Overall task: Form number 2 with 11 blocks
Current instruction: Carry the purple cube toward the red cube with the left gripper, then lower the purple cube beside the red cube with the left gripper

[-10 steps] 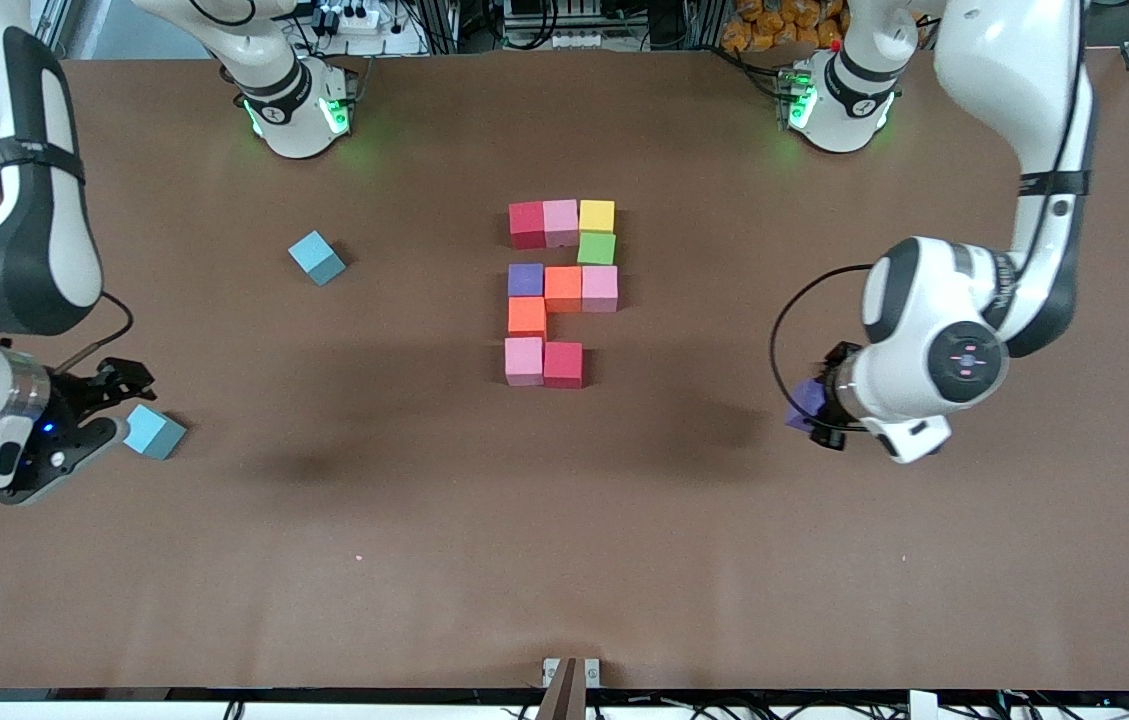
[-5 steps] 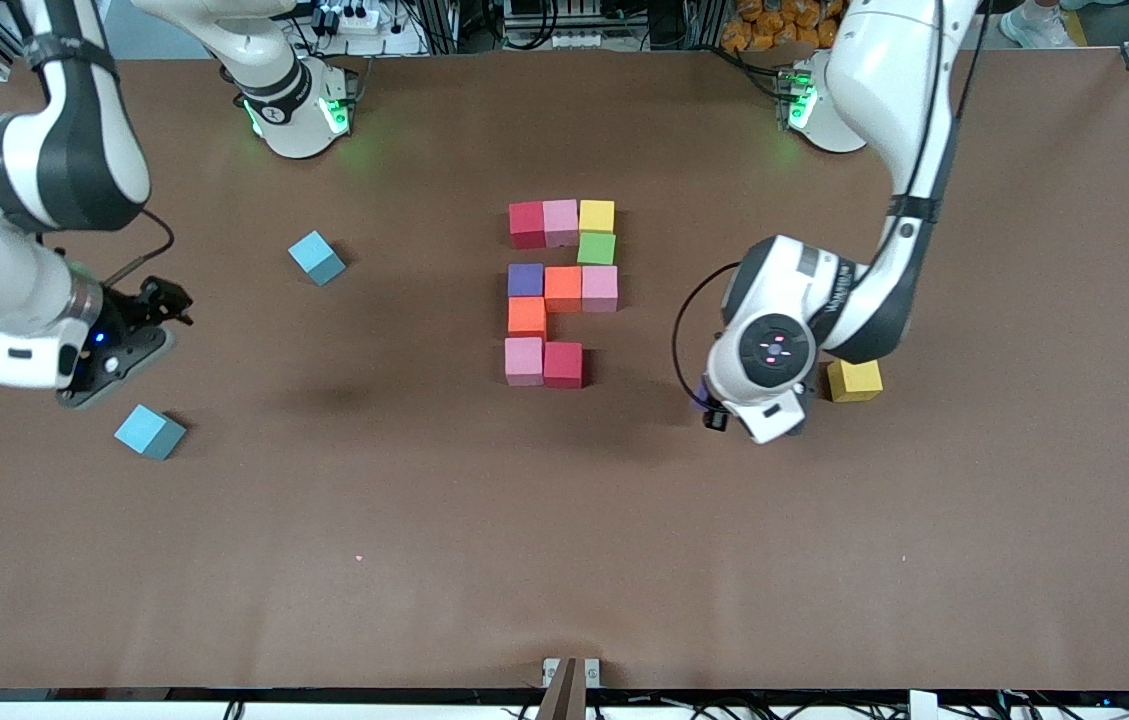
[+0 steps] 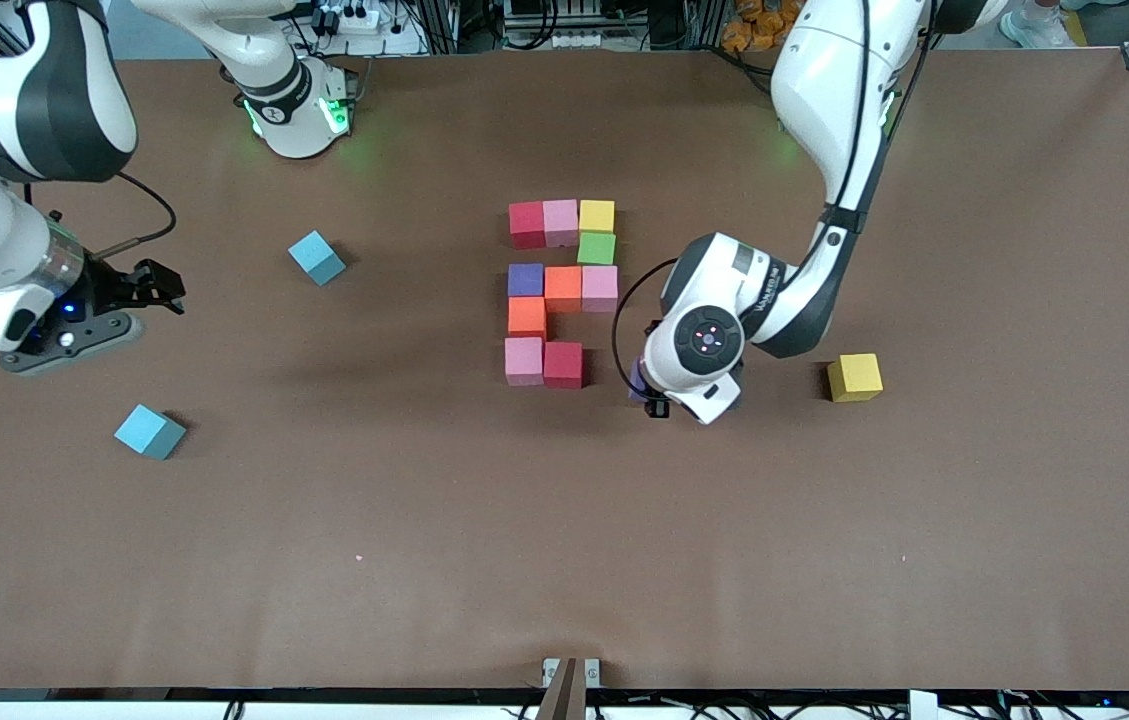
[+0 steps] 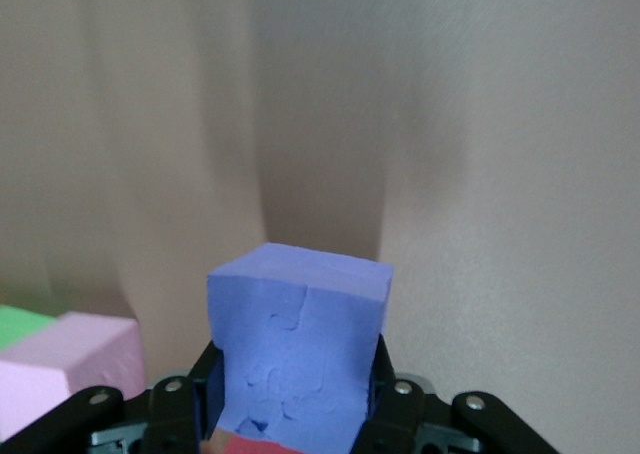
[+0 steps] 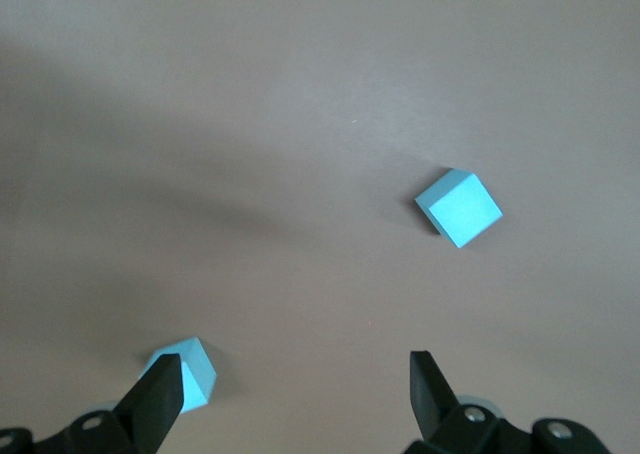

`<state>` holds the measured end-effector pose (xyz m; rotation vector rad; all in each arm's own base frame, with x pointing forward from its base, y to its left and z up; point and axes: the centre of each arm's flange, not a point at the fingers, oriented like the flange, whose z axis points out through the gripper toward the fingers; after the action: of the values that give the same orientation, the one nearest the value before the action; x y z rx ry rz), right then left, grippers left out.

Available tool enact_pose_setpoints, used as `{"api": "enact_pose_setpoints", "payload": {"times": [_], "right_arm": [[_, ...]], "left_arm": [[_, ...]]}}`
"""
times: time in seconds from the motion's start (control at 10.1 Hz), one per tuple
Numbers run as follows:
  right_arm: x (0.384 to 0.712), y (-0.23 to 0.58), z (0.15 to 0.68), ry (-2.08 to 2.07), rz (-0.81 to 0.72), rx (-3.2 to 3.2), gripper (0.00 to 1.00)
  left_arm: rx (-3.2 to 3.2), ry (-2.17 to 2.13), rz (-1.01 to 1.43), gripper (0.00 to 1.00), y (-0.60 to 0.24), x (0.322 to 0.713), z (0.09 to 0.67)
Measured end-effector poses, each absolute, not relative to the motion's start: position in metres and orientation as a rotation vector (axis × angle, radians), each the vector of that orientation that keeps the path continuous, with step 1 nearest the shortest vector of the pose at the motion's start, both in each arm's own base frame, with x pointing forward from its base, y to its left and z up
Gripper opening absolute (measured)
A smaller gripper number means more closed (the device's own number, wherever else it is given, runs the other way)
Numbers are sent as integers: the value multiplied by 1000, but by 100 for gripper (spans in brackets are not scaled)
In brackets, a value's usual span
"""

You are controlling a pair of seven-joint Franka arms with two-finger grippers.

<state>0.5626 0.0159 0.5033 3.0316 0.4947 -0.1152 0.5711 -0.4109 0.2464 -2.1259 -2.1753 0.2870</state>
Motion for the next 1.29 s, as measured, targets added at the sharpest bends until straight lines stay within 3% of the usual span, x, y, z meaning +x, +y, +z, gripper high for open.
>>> {"api": "enact_pose_setpoints", "payload": {"times": [0.79,1.29], "right_arm": [[521,-9,644,160,-5,3057,100],[521,13,659,104,78,3057,100]], "left_arm": [[-2047,-2265,252,57,-457,547,211],[-2080,-2226,263,57,-475,531,208]]}}
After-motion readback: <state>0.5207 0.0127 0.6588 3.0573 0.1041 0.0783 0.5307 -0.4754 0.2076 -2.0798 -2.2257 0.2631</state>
